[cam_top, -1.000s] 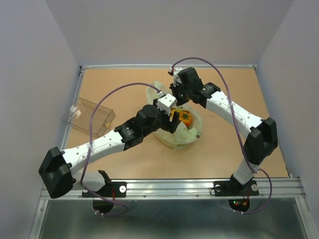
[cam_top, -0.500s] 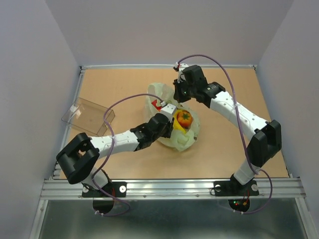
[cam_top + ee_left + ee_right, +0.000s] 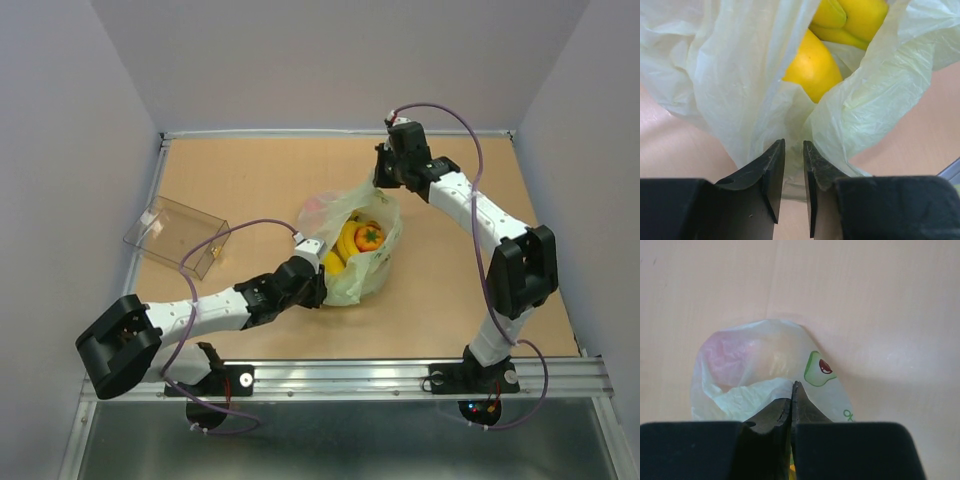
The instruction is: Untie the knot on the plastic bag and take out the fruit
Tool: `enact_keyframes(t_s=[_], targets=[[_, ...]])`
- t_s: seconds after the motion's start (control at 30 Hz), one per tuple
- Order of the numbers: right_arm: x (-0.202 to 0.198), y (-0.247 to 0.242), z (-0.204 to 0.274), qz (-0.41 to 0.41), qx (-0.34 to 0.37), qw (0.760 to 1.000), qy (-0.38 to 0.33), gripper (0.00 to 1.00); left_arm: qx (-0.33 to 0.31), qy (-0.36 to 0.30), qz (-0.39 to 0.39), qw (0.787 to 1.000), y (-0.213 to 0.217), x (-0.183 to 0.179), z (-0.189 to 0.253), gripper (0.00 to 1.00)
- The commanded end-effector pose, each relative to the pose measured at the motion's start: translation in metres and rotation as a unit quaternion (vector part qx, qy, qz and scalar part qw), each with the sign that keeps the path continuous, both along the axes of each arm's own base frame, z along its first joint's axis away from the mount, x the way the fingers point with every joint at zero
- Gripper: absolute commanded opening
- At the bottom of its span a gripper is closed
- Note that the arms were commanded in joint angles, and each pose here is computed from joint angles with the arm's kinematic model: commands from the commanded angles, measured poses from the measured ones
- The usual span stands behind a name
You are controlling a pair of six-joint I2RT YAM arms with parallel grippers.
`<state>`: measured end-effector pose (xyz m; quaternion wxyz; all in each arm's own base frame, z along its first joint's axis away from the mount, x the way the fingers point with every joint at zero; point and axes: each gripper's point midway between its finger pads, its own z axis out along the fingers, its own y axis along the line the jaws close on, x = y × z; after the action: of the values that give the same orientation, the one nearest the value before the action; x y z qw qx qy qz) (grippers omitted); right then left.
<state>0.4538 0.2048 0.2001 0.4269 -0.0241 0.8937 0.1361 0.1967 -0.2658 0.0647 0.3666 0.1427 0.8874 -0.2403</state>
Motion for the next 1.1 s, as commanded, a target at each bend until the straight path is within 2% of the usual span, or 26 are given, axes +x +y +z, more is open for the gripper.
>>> enact_keyframes(t_s=[0.0, 0.03, 0.1, 0.13, 0.17, 0.23, 0.27, 0.33, 0.4, 0.53, 0.73, 0.93, 1.07], targets=[[0.000, 0.006, 0.001, -0.003, 0.016, 1.000, -0.013, 0.12, -0.010, 0.022, -0.001, 1.000, -0.001, -0.013, -0.002, 0.37], [-0.003, 0.008, 0.004, 0.006, 0.017, 1.000, -0.016, 0.31, -0.010, 0.019, 0.000, 1.000, -0.001, -0.013, -0.001, 0.39], [-0.016, 0.011, 0.012, 0.026, 0.027, 0.999, -0.019, 0.52, -0.021, 0.004, 0.000, 1.000, -0.006, -0.007, 0.013, 0.48], [-0.021, 0.010, 0.018, 0.029, 0.029, 0.999, -0.024, 0.70, -0.023, -0.006, 0.005, 1.000, -0.007, -0.003, 0.020, 0.52], [-0.027, 0.011, 0.020, 0.030, 0.028, 0.999, -0.026, 0.78, -0.033, -0.018, 0.006, 0.999, -0.012, 0.003, 0.034, 0.58], [-0.045, 0.007, 0.030, 0.031, 0.030, 0.998, -0.036, 0.92, -0.035, -0.035, 0.016, 0.999, -0.014, 0.011, 0.046, 0.62], [-0.052, 0.007, 0.031, 0.032, 0.031, 0.998, -0.038, 0.95, -0.038, -0.039, 0.017, 0.998, -0.015, 0.012, 0.051, 0.64], [-0.075, 0.005, 0.034, 0.030, 0.042, 0.998, -0.036, 1.00, -0.043, -0.050, 0.022, 0.998, -0.019, 0.018, 0.062, 0.68], [-0.095, 0.005, 0.030, 0.020, 0.053, 0.998, -0.025, 1.00, -0.043, -0.051, 0.025, 0.997, -0.021, 0.020, 0.064, 0.73], [-0.135, -0.005, 0.012, -0.008, 0.069, 0.998, 0.003, 1.00, -0.040, -0.046, 0.030, 0.998, -0.020, 0.021, 0.060, 0.74], [-0.186, -0.024, -0.045, -0.038, 0.073, 0.994, 0.073, 0.99, -0.028, -0.028, 0.035, 0.999, -0.019, 0.018, 0.045, 0.75], [-0.228, -0.037, -0.112, -0.061, 0.064, 0.983, 0.163, 0.87, -0.008, -0.005, 0.059, 0.998, -0.008, 0.014, 0.022, 0.73], [-0.241, -0.041, -0.131, -0.068, 0.061, 0.977, 0.191, 0.85, 0.005, 0.016, 0.073, 0.997, 0.000, 0.009, 0.009, 0.73]])
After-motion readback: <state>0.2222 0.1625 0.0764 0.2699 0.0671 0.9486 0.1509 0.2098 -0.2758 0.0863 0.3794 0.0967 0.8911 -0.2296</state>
